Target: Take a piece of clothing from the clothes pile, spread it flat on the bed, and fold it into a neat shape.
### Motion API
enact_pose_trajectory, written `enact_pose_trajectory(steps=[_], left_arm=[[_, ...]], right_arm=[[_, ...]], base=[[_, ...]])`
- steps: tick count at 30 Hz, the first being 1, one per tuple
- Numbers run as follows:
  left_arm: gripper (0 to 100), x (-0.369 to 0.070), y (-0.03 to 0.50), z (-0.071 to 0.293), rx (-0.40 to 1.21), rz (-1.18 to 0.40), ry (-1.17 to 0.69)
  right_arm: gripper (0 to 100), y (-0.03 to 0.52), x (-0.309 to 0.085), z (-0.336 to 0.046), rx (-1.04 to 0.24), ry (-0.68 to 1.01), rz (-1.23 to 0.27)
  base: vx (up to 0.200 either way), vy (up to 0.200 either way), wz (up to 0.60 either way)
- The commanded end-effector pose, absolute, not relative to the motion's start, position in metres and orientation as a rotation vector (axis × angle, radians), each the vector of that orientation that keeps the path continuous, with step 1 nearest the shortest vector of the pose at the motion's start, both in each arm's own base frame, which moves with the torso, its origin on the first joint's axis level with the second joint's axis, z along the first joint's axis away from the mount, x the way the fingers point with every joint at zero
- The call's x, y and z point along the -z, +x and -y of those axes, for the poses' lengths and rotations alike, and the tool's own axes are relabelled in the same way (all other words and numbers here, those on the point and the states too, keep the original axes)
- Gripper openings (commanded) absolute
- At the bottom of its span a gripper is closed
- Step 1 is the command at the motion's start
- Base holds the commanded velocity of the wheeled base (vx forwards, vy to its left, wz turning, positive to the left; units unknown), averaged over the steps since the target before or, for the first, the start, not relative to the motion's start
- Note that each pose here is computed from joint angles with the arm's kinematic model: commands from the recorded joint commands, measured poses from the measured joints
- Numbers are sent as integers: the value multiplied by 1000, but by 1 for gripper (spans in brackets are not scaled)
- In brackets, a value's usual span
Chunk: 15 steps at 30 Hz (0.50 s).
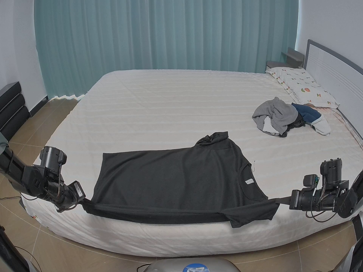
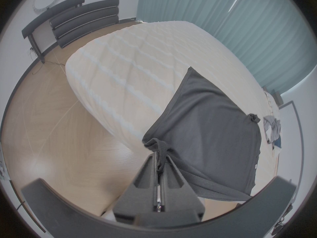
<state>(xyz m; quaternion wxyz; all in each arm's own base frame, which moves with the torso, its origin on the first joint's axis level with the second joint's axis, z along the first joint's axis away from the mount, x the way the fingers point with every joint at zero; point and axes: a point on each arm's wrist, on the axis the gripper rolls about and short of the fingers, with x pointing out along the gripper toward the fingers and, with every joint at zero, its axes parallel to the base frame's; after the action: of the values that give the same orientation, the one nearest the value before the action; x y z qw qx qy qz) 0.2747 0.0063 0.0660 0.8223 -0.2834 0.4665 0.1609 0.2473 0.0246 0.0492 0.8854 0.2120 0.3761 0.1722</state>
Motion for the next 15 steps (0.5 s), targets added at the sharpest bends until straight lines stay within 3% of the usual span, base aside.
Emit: enact_pose_trajectory(steps=[1, 15], left_arm=[[0, -55, 291, -6, -352, -1011, -627], [0, -24, 341, -6, -393, -1027, -682]], right_arm=[[0, 265, -36, -27, -351, 445, -811], [0, 318, -17, -37, -352, 460, -791]], base=[[0, 0, 0], [0, 0, 0]])
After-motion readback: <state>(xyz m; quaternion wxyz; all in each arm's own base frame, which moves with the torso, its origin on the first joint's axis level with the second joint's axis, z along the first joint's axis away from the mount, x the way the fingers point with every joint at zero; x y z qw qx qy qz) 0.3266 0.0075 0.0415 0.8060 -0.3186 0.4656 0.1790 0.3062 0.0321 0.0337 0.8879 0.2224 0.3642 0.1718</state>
